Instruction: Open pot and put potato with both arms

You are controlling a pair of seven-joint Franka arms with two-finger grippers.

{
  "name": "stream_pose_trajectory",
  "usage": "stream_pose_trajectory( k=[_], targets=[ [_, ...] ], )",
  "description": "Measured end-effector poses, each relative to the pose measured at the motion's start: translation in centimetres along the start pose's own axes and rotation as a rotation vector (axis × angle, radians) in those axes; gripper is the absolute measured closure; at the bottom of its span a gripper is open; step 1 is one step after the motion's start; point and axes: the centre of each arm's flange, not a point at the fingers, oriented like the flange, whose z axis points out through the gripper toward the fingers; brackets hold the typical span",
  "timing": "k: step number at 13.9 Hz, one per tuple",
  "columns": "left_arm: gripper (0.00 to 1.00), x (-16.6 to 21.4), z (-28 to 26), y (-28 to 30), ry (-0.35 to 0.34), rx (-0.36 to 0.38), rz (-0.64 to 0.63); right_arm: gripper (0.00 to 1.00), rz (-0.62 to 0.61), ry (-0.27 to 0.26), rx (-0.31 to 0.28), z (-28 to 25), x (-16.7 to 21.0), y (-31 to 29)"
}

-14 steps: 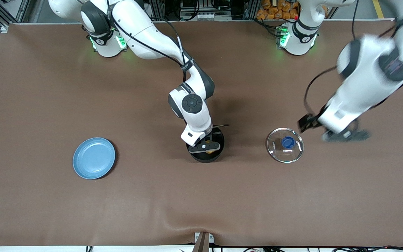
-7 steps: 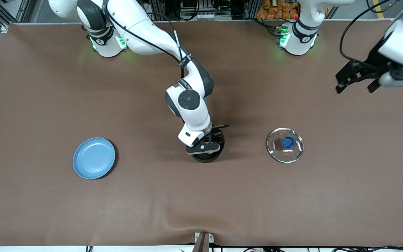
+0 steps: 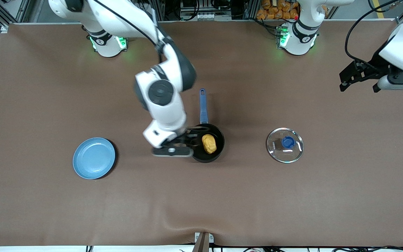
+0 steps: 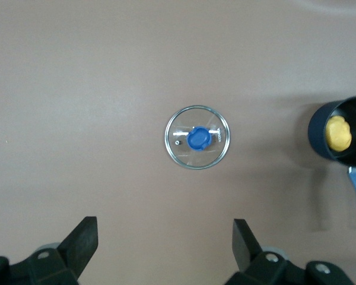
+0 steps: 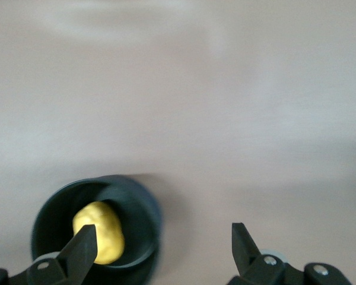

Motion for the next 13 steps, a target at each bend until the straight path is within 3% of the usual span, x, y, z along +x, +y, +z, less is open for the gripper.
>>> stream_pose_trajectory(
  k=[6,13],
  targets=[
    [0.0,0.4,-0.2,-6.1,0.004,0.012,-0.038,0.0,0.007,-0.021,-0.065,-9.4,4.3,14.1],
    [0.0,0.5,-0.1,-4.8,0.002,0.01,-0.015,0.0,0.038,-0.106,0.026,-13.6,3.3,29.7]
  ],
)
